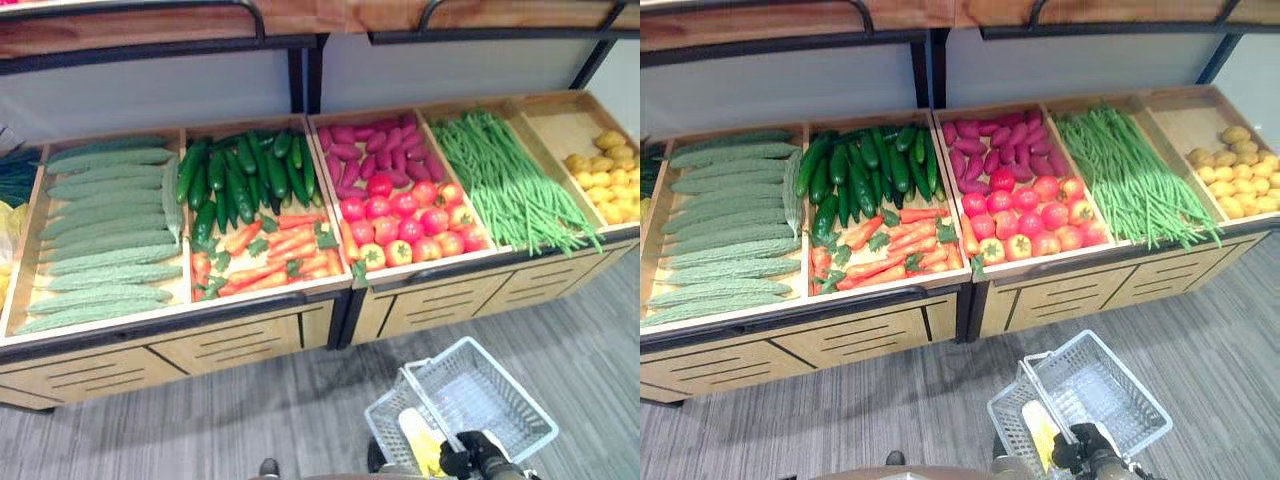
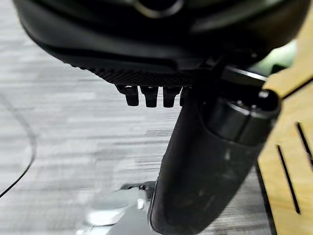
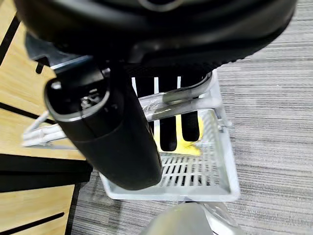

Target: Get the vegetables into the basket

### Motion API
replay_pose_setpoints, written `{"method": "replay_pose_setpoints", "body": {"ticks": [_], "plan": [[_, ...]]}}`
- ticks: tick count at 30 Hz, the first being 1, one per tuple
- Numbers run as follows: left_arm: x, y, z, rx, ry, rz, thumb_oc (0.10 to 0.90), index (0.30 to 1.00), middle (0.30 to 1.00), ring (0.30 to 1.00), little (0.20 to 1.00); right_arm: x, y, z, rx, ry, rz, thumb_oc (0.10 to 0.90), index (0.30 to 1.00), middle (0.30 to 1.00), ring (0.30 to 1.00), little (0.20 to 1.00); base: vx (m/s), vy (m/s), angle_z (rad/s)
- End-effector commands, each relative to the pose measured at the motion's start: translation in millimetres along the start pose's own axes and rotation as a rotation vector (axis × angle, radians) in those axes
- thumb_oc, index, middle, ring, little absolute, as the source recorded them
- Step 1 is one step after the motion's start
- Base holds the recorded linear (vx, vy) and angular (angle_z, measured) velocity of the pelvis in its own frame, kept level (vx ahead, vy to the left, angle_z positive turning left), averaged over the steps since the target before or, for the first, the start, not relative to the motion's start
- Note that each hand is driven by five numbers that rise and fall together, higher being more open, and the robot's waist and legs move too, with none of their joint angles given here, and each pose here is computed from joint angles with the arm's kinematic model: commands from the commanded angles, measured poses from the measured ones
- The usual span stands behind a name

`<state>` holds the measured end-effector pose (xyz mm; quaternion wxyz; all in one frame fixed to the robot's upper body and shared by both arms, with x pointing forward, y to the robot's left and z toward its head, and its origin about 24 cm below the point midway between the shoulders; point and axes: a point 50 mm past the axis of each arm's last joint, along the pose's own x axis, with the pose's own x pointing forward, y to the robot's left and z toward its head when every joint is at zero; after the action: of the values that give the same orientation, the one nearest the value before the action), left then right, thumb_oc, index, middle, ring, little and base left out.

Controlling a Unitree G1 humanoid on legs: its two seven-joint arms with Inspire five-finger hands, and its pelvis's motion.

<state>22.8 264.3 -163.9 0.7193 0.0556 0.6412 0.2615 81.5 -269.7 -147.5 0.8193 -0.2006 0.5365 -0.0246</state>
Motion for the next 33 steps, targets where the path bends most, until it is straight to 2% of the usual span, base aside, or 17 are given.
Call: {"method": "replay_pose_setpoints", "body": {"ticks": [1,5,6,7,8,9,10,14,15,16,18,19,21,22,24,25,33], "plan": [[2,31,-12,-0.17,0.084,0.127,0.9,1.0,1.0,1.0,1.0,3,-3,34,0.051,-0.15,0.009,0.4,0.3,0.3,0.3,0.3,0.02,-0.015,-0.03],[3,41,-13,-0.252,0.104,0.173,0.9,1.0,1.0,1.0,1.0,3,-1,30,0.03,-0.142,0.021,0.4,0.3,0.3,0.3,0.3,0.0,-0.003,-0.01],[3,56,-13,-0.377,0.121,0.244,0.9,1.0,1.0,1.0,1.0,2,0,26,0.028,-0.129,0.023,0.4,0.3,0.3,0.3,0.3,0.03,-0.032,-0.01],[1,99,1,-0.557,0.101,0.443,0.9,1.0,1.0,1.0,1.0,1,2,23,0.003,-0.133,0.024,0.4,0.3,0.3,0.3,0.3,0.03,-0.032,-0.02],[1,100,1,-0.558,0.101,0.444,0.9,1.0,1.0,1.0,1.0,1,2,24,0.003,-0.133,0.025,0.4,0.3,0.3,0.3,0.3,0.02,-0.029,-0.04],[-1,115,9,-0.591,0.071,0.511,0.9,1.0,1.0,1.0,1.0,0,2,23,-0.007,-0.137,0.024,0.4,0.3,0.3,0.3,0.3,0.0,-0.009,-0.08],[-4,133,26,-0.572,0.001,0.579,0.9,1.0,1.0,1.0,1.0,-1,2,23,-0.025,-0.15,0.02,0.4,0.3,0.3,0.3,0.3,0.0,-0.009,-0.1],[-14,157,68,-0.499,-0.177,0.703,0.9,1.0,1.0,1.0,1.0,-1,3,24,-0.047,-0.172,0.012,0.4,0.3,0.3,0.3,0.3,0.0,-0.003,-0.05],[-27,171,101,-0.44,-0.339,0.787,0.9,1.0,1.0,1.0,1.0,-2,2,23,-0.053,-0.179,0.0,0.4,0.3,0.3,0.3,0.3,0.0,0.0,0.0],[-27,170,101,-0.439,-0.339,0.788,0.9,1.0,1.0,1.0,1.0,-2,3,23,-0.053,-0.179,0.0,0.4,0.3,0.3,0.3,0.3,0.0,0.0,0.0],[-57,185,153,-0.347,-0.623,0.903,0.9,1.0,1.0,1.0,1.0,-3,3,22,-0.044,-0.185,-0.013,0.4,0.3,0.3,0.3,0.3,0.0,0.0,0.0],[-57,185,153,-0.345,-0.623,0.904,0.9,1.0,1.0,1.0,1.0,-3,3,21,-0.044,-0.185,-0.013,0.4,0.3,0.3,0.3,0.3,0.0,0.0,0.0],[-77,187,179,-0.252,-0.775,0.955,0.9,1.0,1.0,1.0,1.0,-3,1,21,-0.041,-0.187,-0.022,0.4,0.3,0.3,0.3,0.3,0.0,0.0,0.0],[-101,182,205,-0.159,-0.951,0.996,0.9,1.0,1.0,1.0,1.0,-3,-2,21,-0.04,-0.188,-0.03,0.4,0.3,0.3,0.3,0.3,0.0,0.0,0.0],[-113,179,215,-0.115,-1.031,1.012,0.9,1.0,1.0,1.0,1.0,-3,-3,22,-0.041,-0.189,-0.033,0.4,0.3,0.3,0.3,0.3,0.0,0.0,0.0],[-138,168,235,-0.054,-1.195,1.019,0.9,1.0,1.0,1.0,1.0,-3,-4,22,-0.037,-0.188,-0.035,0.4,0.3,0.3,0.3,0.3,0.0,0.0,0.0],[-187,147,268,0.14,-1.513,0.908,0.9,1.0,1.0,1.0,1.0,-3,-12,31,-0.046,-0.219,-0.049,0.4,0.3,0.3,0.3,0.3,0.02,0.001,-0.08]]}}
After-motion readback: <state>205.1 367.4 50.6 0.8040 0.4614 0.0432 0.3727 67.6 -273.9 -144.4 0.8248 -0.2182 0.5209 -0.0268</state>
